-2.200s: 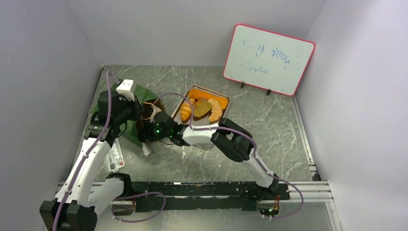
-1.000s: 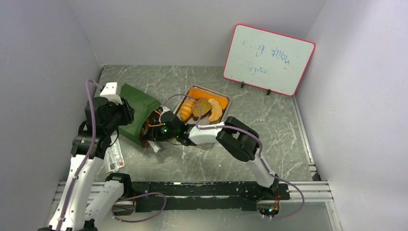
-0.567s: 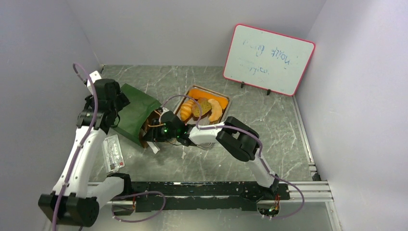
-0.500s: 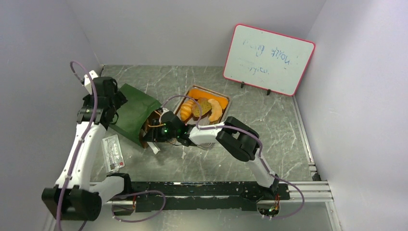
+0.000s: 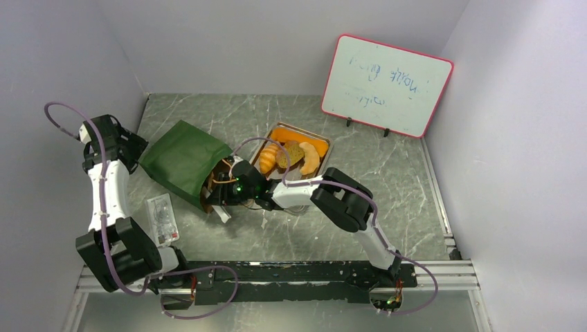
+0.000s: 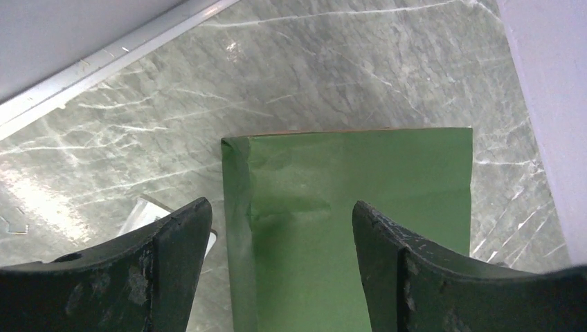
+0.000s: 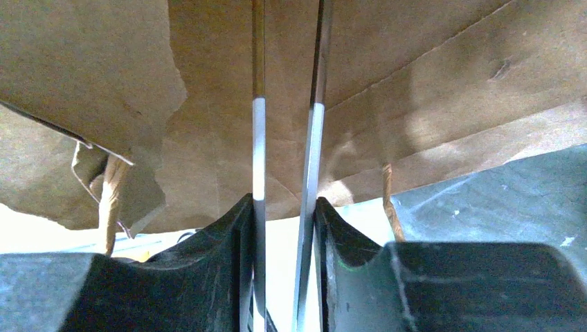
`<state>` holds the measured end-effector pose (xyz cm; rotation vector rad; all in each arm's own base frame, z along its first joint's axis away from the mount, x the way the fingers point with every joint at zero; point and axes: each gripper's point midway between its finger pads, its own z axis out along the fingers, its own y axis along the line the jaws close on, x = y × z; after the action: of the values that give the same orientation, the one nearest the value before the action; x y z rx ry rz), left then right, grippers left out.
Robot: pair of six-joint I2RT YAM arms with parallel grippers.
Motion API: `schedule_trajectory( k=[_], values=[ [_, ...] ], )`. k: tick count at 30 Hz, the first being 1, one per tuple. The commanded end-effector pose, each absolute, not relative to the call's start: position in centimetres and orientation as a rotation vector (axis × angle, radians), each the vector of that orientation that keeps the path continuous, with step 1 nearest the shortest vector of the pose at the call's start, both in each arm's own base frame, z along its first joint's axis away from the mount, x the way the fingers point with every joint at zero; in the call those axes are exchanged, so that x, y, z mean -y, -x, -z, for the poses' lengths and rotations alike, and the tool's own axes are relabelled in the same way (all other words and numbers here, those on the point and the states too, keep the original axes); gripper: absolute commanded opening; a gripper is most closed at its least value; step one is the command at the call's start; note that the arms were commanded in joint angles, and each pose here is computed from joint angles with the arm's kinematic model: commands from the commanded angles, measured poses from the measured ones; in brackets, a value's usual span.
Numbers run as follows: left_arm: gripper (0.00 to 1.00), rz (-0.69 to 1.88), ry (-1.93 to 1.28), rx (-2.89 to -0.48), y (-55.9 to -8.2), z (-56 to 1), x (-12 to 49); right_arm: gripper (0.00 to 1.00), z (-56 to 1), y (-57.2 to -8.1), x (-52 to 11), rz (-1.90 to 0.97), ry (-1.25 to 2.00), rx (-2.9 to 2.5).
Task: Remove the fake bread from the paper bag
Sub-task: Take out the fake bread from the paper bag.
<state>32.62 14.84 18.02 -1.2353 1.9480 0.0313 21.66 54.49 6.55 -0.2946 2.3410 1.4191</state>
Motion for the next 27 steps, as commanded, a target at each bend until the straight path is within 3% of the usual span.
schedule_trajectory(
  k=[1,16,27],
  values=[
    [0.68,0.127,1.252,-1.915,-33.9,-17.6,-14.2,0.31,-9.9,-21.8,-55.2,-1.472,0.344,-2.249],
    [0.71,0.208,1.443,-1.812,-34.4,-14.3,-15.9,0.32,-9.3,-21.8,-55.1,-1.449,0.372,-2.253],
    [0.68,0.269,1.51,-1.864,-35.0,-10.3,-15.3,0.32,-8.8,-22.1,-55.4,-1.439,0.381,-2.263]
  ],
)
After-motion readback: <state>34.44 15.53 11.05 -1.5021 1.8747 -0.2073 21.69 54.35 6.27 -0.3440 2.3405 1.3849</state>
